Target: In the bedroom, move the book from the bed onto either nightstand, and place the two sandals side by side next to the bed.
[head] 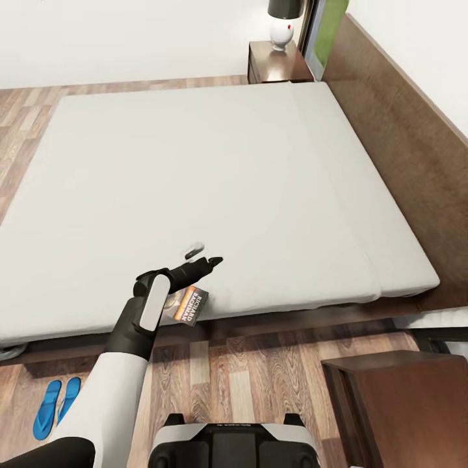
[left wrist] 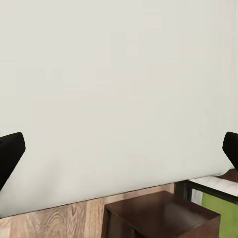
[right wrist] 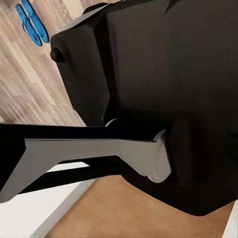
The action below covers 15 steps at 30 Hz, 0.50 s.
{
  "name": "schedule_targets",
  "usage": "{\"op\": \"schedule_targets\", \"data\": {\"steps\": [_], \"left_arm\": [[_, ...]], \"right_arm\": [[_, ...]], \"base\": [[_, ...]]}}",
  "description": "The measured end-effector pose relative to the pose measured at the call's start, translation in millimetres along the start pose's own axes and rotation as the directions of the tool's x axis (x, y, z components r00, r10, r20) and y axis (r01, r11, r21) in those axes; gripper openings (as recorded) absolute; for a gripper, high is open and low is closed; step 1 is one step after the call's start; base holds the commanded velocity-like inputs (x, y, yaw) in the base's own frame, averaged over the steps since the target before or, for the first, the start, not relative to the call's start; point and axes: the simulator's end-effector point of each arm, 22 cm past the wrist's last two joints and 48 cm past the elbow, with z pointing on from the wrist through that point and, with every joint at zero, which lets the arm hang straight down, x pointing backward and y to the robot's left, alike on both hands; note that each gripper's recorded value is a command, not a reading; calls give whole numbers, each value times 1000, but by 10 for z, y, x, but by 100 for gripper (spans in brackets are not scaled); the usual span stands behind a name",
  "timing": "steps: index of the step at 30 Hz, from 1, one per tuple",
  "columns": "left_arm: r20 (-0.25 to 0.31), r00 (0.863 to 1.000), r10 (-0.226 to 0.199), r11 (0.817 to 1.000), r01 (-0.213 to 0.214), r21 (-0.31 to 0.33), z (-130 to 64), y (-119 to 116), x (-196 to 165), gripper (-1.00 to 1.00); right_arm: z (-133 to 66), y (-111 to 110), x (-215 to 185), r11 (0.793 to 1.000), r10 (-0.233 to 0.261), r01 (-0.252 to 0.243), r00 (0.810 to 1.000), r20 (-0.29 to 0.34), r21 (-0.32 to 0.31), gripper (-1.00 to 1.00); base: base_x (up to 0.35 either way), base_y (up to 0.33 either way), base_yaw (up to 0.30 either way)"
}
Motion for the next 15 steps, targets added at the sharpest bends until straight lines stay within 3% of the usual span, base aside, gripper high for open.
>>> {"op": "schedule_targets", "data": {"steps": [6,15], "left_arm": [[-1,1000,0,1000,0,-1,-56,-36,2,100],[-1,1000,-1,1000,1,-1,-137,-91,-2,100]], "right_arm": [[-47,38,35,1000,0,0,1000,0,0,100],[-114,91,88,1000,1,-1,1000,0,0,100]], "base": [[0,0,167],[0,0,36]]}}
